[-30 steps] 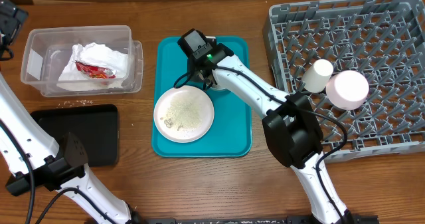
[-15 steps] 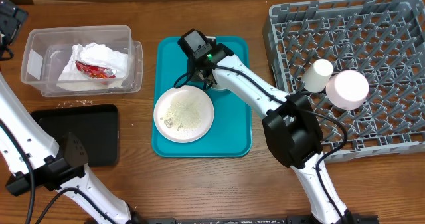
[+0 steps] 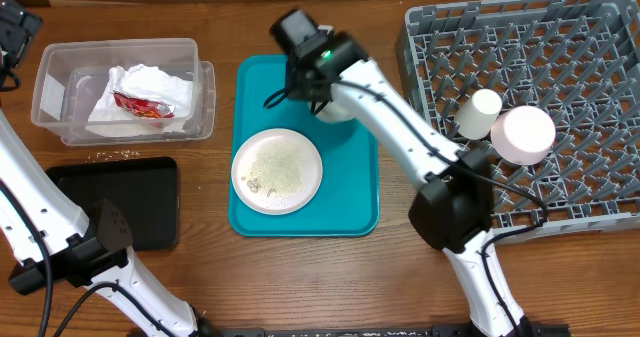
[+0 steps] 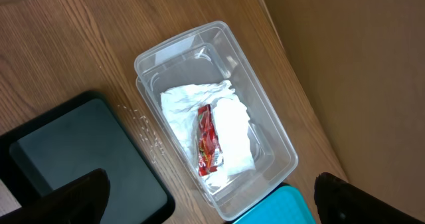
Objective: Sort waste into correct bins and load items into the dishwasher
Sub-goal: 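Grip the white saucer's rim with the right gripper and lift it, then carry the saucer right to the back of the dish rack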
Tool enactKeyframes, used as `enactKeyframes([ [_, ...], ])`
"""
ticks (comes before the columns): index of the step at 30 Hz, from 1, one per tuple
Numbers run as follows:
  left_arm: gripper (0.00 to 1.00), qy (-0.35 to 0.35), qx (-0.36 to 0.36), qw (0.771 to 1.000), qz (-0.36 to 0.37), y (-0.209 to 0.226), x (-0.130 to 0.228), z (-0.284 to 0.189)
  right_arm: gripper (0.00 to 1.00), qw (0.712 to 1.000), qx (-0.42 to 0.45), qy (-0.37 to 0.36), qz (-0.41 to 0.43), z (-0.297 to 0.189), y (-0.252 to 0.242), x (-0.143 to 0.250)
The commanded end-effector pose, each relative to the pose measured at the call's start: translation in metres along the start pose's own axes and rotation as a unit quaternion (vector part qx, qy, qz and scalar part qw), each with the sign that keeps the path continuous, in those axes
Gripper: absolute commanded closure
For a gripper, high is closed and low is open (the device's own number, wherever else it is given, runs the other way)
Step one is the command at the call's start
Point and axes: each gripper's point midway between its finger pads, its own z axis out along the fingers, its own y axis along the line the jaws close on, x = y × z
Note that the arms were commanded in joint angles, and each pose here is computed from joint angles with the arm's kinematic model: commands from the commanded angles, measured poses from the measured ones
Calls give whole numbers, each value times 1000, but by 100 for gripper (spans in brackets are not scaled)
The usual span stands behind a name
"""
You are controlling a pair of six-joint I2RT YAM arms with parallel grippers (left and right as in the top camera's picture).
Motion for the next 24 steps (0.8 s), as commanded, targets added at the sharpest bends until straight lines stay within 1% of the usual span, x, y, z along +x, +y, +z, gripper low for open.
enactKeyframes([
  [1,0,4,-7,1000,14,0,2,6,96,996,-29,-72,43,-81,-24,-51],
  [4,0,4,-7,1000,14,0,2,6,96,993,-18,-86,75,-111,-60,-66],
  [7,0,4,-7,1000,14,0,2,6,96,989,-3,-96,114,-140,-107,-79],
  [9,0,4,-7,1000,14,0,2,6,96,986,-7,-96,137,-153,-132,-85],
  [13,0,4,-6,1000,14,0,2,6,96,984,-81,-76,136,-165,-168,-100],
  [17,0,4,-7,1000,14,0,2,6,96,975,-160,-47,146,-162,-202,-108],
  [20,0,4,-7,1000,14,0,2,6,96,963,-228,-37,137,-163,-219,-114],
  [24,0,4,-7,1000,14,0,2,6,96,940,-315,-37,128,-166,-235,-121],
])
